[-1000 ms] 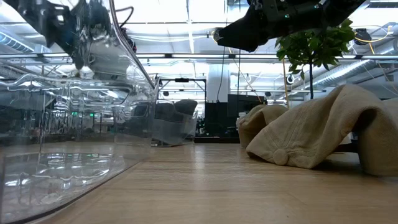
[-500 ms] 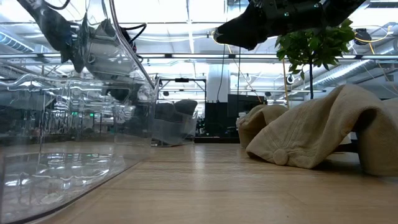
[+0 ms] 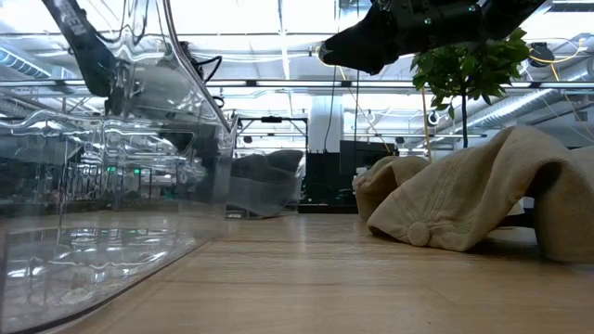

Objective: Stack caps by color
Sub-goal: Stack the top blue cap on the blue cap in the top transparent bin

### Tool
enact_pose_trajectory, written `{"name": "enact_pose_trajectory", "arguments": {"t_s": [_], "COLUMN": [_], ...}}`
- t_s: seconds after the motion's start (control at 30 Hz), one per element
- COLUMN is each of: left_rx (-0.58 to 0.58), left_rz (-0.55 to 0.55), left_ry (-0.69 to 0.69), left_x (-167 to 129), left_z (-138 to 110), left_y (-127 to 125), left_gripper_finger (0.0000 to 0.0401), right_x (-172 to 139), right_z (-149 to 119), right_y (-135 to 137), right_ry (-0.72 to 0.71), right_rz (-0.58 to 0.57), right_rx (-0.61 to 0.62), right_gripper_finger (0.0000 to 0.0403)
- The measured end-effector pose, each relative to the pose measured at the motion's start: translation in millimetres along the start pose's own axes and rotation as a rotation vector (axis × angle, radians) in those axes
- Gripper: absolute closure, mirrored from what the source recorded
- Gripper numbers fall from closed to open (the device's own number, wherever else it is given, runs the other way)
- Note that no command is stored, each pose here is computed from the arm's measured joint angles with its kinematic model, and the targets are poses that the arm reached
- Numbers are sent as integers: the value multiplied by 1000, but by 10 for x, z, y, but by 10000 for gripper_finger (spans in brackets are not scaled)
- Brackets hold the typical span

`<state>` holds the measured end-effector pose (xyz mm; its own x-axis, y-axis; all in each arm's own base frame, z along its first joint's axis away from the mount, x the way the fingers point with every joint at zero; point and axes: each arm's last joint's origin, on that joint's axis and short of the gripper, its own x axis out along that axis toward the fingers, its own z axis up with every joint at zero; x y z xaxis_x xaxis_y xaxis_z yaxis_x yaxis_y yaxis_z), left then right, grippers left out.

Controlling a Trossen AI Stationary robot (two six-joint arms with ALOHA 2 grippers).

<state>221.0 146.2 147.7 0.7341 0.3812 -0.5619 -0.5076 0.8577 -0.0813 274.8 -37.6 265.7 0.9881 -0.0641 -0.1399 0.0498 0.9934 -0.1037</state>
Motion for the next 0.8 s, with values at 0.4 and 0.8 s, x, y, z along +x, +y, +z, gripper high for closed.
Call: {"name": "enact_pose_trajectory", "arguments": {"t_s": [0.4,0.8], "left_rx": [-116,-297], "left_rz": [-69,-59], "left_ry": [52,68], "left_x": [40,107], "left_z": [-70,-136], "left_y": [37,132], "left_gripper_finger": [385,390], "right_x": [0,0], "right_z": [-4,-5], "right_y": [0,1], "right_ry": [4,5], "right_rz": [0,1], "right_rx": [1,0], "right_gripper_finger": [147,147]}}
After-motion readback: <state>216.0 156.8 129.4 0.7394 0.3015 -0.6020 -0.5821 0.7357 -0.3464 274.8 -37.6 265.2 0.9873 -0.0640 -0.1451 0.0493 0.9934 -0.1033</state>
